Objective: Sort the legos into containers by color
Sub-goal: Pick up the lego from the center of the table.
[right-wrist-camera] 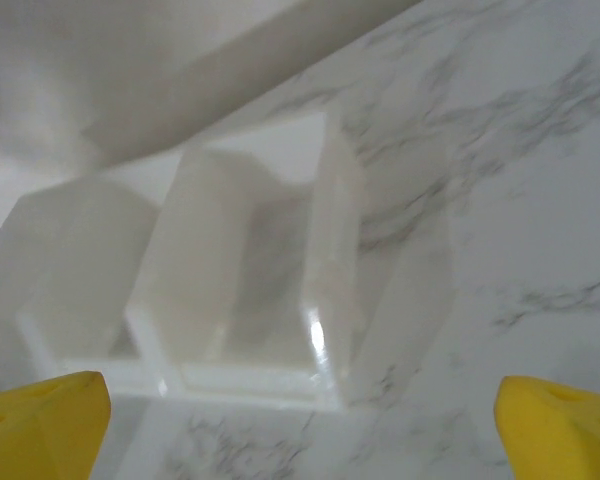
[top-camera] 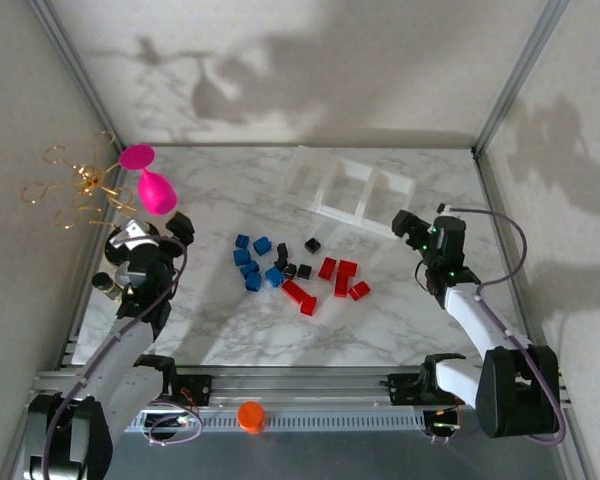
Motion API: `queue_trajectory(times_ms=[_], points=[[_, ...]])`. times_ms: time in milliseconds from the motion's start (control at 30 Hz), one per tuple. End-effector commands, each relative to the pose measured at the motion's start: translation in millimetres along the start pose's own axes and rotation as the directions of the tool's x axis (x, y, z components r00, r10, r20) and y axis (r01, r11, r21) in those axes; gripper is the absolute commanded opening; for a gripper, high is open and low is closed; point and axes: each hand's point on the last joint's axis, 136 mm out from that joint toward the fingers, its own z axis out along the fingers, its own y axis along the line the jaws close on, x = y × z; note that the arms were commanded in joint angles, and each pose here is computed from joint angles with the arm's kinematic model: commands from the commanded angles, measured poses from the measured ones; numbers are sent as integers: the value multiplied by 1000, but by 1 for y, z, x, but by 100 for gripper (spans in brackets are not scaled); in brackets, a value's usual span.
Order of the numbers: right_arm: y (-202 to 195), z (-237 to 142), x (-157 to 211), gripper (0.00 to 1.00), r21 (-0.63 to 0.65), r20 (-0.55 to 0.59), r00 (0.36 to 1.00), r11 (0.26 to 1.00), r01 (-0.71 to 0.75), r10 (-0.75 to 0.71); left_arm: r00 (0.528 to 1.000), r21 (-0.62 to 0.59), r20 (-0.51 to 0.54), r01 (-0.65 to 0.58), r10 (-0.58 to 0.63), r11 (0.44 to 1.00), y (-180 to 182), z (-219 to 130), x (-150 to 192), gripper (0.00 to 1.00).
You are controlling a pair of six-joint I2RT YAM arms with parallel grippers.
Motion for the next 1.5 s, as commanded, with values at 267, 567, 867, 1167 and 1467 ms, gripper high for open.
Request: queue_trajectory(times_ms=[267, 567, 867, 1167, 1467], points=[[64, -4, 74, 99, -69, -350, 922, 986, 153, -168, 940, 204, -338, 14, 57, 979, -71, -32, 67, 99], [122, 6, 134, 94, -195, -478, 778, 913, 358, -407, 879, 305, -465, 45, 107, 951, -116, -51, 107, 99], [157, 38, 177, 83, -310, -502, 609, 785, 536, -614, 869, 297, -488, 72, 86, 952, -135, -44, 125, 100], [166, 74, 193, 72, -334, -495, 554, 735, 590, -669, 880, 257, -466, 39, 89, 966, -134, -32, 124, 100], [169, 95, 201, 58, -334, -494, 521, 705, 626, -696, 886, 239, -452, 14, 99, 971, -132, -27, 123, 99]])
